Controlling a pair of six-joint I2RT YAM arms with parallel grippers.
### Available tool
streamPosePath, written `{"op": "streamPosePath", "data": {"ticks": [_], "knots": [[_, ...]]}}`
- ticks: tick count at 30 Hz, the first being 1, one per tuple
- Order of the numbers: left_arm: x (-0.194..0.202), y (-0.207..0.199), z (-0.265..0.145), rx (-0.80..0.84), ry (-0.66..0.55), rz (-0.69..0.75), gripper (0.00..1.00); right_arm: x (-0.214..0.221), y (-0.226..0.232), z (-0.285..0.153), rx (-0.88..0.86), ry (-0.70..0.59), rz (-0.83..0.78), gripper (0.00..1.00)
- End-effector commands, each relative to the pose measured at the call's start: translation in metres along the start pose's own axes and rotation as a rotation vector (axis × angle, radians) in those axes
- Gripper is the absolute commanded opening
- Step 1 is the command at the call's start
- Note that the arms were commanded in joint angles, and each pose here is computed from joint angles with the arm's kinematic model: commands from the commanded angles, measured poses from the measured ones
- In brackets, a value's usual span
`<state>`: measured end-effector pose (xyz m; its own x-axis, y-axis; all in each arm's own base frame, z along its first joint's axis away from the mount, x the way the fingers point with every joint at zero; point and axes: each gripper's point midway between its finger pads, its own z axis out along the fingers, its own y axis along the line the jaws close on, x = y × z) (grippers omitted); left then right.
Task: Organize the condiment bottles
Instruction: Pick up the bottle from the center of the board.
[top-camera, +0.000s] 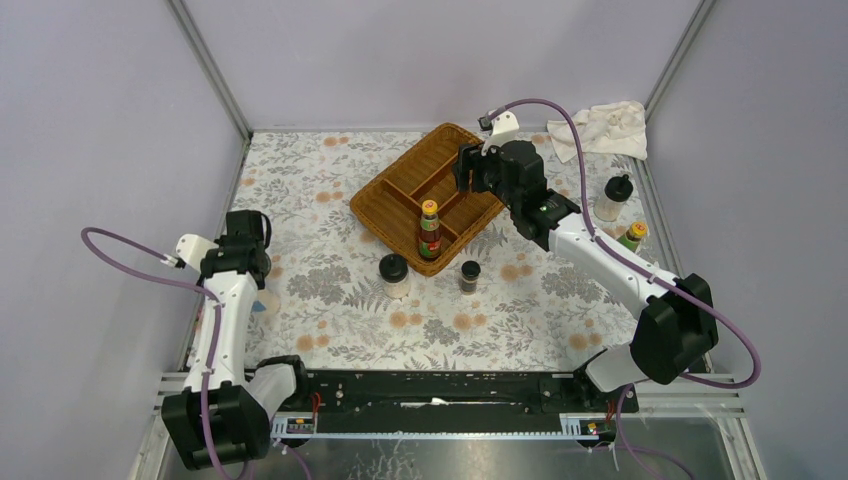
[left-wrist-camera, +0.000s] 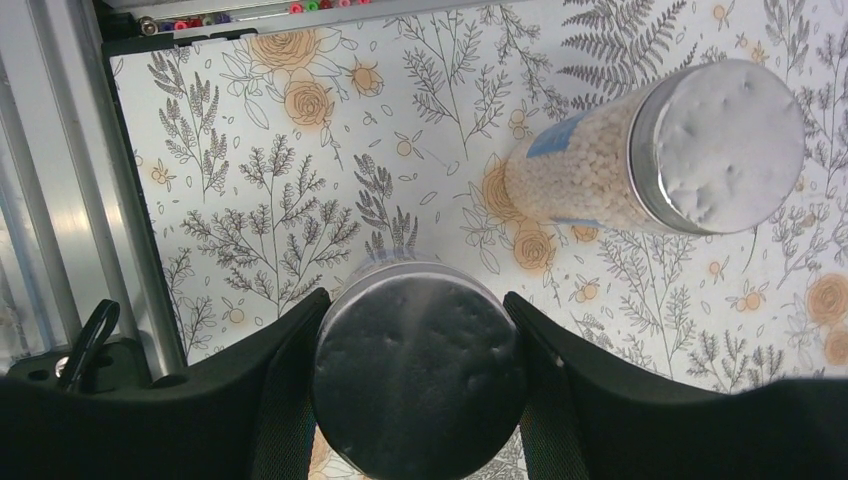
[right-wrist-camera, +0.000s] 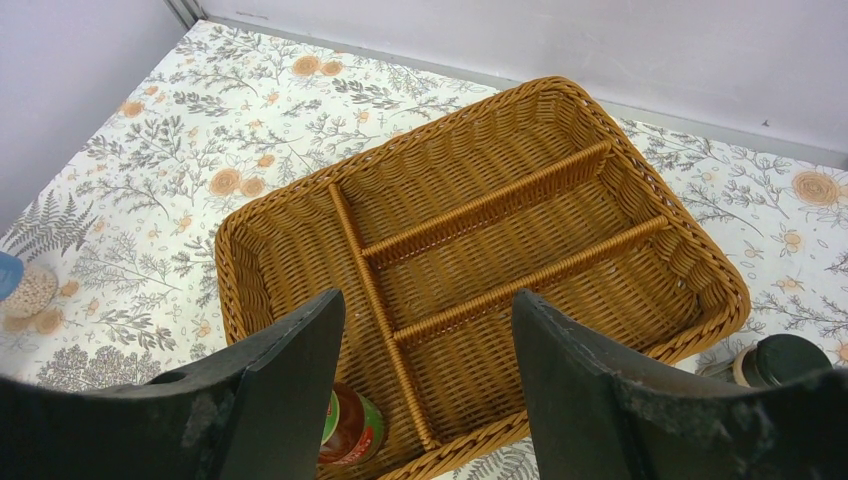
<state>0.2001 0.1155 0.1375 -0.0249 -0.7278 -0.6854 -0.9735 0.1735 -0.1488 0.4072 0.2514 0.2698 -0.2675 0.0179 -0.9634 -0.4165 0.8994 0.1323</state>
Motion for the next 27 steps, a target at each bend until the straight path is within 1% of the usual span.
{"op": "streamPosePath", "data": {"ticks": [1, 9, 20, 27], "knots": [[-0.013, -0.015, -0.011, 0.082, -0.019, 0.039, 0.0, -0.023, 0.004, -0.005, -0.021, -0.066, 0.018, 0.69], [-0.006, -0.024, -0.02, 0.147, -0.008, 0.124, 0.0, -0.025, 0.004, -0.006, -0.024, -0.07, 0.023, 0.69], [-0.007, -0.036, -0.038, 0.208, -0.078, 0.203, 0.0, -0.029, 0.006, -0.01, -0.035, -0.078, 0.03, 0.68], [0.001, -0.049, -0.051, 0.258, -0.133, 0.291, 0.0, -0.031, 0.007, -0.013, -0.04, -0.083, 0.035, 0.68]]}}
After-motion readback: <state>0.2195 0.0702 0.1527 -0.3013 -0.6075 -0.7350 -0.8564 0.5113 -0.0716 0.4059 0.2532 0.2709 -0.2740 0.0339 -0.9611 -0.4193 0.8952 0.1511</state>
